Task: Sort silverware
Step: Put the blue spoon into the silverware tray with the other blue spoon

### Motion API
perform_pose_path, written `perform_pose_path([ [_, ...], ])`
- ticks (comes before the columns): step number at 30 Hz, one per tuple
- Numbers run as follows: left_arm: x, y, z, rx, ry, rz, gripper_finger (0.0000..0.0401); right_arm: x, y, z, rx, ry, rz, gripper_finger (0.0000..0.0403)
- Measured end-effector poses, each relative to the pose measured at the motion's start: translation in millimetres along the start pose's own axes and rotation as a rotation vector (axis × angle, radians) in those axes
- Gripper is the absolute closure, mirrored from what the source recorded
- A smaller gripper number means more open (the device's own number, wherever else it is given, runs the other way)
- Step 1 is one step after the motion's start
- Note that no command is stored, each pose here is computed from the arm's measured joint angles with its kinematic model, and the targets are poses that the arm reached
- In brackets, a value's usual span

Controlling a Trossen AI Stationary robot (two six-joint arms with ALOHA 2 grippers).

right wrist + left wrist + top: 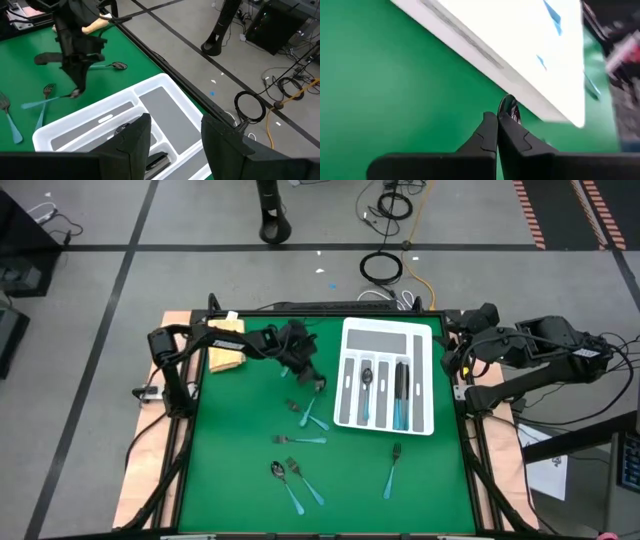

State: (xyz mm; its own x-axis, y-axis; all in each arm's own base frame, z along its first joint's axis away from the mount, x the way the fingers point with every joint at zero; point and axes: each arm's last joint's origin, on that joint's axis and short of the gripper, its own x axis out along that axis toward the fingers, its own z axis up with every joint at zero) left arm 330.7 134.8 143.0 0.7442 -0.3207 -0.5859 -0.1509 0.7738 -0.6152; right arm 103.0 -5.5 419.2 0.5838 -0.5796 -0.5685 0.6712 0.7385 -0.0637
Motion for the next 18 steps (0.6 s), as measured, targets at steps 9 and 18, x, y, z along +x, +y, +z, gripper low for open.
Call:
perform_pose_path([
  [9,-21.9,-18.8,49.5,-0.102,-0.203,0.1,0.04,0.0,0.0,-0.1,-0.001,0.001,0.0,0.0243],
  [18,-14.7,-58.4,104.6,0.039,-0.38,0.177,0.0401,0.0,-0.1,-0.1,-0.011,0.001,0.001,0.0243],
])
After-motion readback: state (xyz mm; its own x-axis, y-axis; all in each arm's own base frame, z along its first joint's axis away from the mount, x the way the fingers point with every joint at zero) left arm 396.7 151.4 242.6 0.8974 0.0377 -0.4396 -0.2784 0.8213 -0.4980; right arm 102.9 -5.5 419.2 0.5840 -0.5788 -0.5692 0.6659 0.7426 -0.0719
